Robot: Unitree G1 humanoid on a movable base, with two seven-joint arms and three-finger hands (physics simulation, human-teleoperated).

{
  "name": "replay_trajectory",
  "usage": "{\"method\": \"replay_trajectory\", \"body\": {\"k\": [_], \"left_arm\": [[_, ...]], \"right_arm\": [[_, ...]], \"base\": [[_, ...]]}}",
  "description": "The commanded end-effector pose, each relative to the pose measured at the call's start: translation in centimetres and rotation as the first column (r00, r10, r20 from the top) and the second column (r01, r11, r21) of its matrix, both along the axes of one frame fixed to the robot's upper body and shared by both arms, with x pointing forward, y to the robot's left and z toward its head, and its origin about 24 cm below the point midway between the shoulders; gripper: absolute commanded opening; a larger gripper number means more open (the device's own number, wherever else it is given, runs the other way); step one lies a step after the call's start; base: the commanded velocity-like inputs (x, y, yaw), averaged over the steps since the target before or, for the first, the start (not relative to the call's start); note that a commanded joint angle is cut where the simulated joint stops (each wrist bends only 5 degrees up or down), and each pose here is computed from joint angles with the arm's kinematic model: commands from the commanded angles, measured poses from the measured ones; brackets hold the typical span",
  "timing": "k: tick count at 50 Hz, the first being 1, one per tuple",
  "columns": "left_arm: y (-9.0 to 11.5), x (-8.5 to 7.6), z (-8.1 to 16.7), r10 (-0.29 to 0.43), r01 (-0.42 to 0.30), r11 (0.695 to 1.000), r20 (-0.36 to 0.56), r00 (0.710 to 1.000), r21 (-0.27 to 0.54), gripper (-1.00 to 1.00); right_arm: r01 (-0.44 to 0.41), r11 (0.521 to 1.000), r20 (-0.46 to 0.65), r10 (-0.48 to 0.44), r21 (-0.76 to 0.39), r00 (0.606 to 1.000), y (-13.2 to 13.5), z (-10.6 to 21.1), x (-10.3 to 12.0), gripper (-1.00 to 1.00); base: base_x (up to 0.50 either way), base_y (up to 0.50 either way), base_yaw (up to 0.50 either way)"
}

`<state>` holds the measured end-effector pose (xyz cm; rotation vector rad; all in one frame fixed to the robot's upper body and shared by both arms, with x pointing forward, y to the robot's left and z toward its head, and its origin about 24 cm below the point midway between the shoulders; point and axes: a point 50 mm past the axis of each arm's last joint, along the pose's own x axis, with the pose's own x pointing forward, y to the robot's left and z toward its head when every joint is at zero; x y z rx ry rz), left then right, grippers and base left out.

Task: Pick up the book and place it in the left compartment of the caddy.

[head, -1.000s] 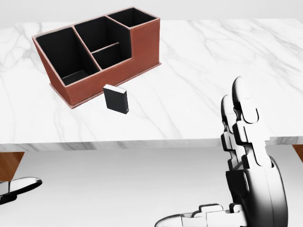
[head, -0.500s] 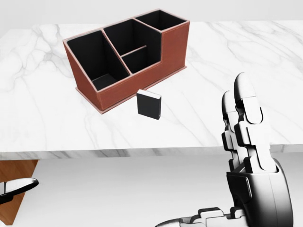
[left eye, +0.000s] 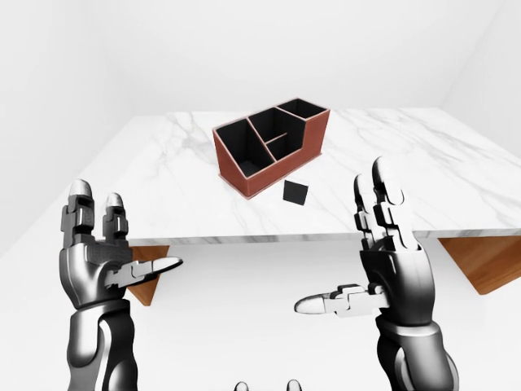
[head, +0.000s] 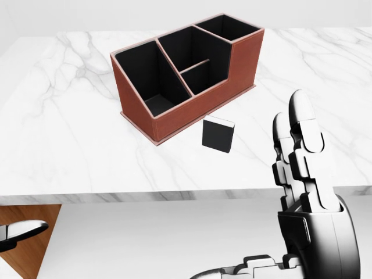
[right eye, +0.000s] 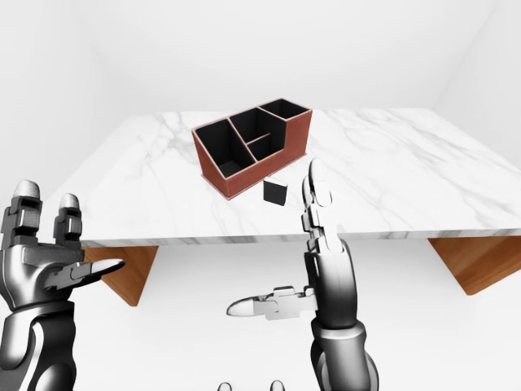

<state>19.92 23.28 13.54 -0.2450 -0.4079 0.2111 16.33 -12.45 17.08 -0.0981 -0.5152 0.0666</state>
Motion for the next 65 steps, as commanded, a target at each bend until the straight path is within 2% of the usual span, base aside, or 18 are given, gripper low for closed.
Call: {"method": "replay_trajectory", "body": {"k": [1, 16, 41, 44, 45, 65], "left_arm": [[-0.14, -0.02, 0.02, -0.004, 0.004, 1.000, 0.002, 1.000, 0.000, 1.00], [-0.01, -0.01, 0.16, 0.000, 0.000, 1.000, 0.007, 1.000, 0.001, 1.00], [0.02, -0.07, 0.30, 0.001, -0.001, 1.000, 0.014, 1.000, 0.000, 1.00], [0.01, -0.09, 0.27, 0.001, -0.001, 1.000, 0.013, 1.000, 0.001, 1.00], [0.03, -0.27, 0.51, 0.002, -0.002, 1.000, 0.024, 1.000, 0.002, 1.00], [-0.03, -0.27, 0.46, 0.000, 0.000, 1.000, 0.022, 1.000, 0.004, 1.00]], "right_arm": [[-0.018, 1.000, -0.011, 0.019, 0.006, 1.000, 0.18, -0.17, -0.07, 1.00], [-0.022, 1.000, 0.002, 0.022, -0.007, 1.000, 0.40, 0.02, -0.08, 1.00], [-0.005, 1.000, -0.007, 0.005, 0.015, 1.000, -0.02, -0.12, 0.17, 1.00], [-0.012, 1.000, -0.005, 0.012, 0.022, 1.000, 0.01, -0.04, 0.04, 1.00], [-0.054, 0.998, -0.017, 0.053, -0.035, 0.998, 0.86, -0.31, -0.30, 1.00], [-0.056, 0.998, -0.021, 0.055, -0.040, 0.998, 0.93, -0.40, -0.29, 1.00]], "base": [[0.36, 0.00, 0.00], [0.50, 0.00, 0.00], [0.47, 0.18, 0.00], [0.00, 0.00, 0.00], [0.50, 0.00, 0.00], [0.50, 0.00, 0.00]]}}
